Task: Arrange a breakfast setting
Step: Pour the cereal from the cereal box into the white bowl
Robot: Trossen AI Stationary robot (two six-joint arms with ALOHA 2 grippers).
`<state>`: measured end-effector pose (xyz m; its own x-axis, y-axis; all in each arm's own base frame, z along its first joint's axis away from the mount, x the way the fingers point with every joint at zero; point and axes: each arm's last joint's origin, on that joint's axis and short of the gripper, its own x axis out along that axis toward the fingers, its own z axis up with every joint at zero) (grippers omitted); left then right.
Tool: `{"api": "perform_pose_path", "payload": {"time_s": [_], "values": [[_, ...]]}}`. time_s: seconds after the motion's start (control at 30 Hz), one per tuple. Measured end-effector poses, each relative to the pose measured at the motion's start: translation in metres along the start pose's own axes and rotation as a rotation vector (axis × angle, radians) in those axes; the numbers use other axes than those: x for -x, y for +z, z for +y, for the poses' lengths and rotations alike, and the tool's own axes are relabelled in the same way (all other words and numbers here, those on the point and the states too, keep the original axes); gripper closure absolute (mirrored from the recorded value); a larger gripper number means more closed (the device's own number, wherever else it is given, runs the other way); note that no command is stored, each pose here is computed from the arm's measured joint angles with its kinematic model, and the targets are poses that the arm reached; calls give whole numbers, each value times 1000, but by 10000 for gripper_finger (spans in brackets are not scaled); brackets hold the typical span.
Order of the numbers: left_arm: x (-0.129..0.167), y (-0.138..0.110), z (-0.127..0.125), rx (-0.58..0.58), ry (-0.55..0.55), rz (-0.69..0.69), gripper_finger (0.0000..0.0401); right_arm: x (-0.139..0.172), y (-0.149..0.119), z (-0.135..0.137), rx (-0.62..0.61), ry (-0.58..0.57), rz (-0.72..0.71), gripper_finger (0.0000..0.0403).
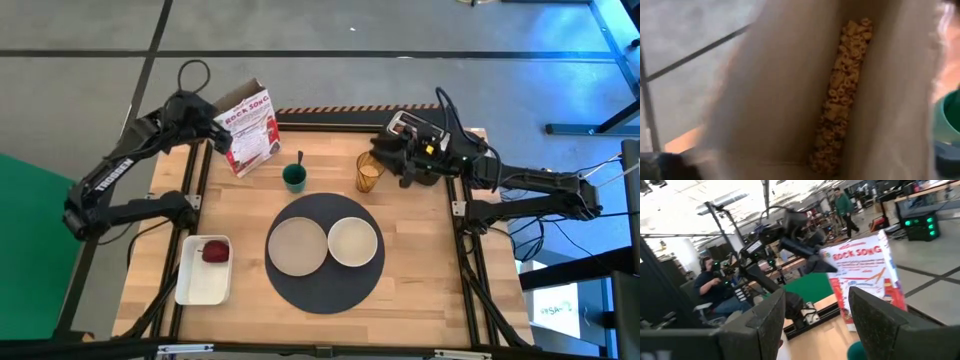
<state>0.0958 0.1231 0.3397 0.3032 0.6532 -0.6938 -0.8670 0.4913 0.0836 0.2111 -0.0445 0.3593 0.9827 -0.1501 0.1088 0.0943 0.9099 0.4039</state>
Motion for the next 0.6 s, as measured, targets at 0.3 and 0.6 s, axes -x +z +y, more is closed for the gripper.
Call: {"api": "perform_pose_path", "payload": {"time_s": [0.3, 0.6], "values": [[-10, -5, 1, -81, -59, 15, 251, 0, 0, -1, 17, -38, -16, 194], [-8, -1, 1, -102, -58, -15, 395, -29, 17, -18, 45, -87, 23, 194]]}}
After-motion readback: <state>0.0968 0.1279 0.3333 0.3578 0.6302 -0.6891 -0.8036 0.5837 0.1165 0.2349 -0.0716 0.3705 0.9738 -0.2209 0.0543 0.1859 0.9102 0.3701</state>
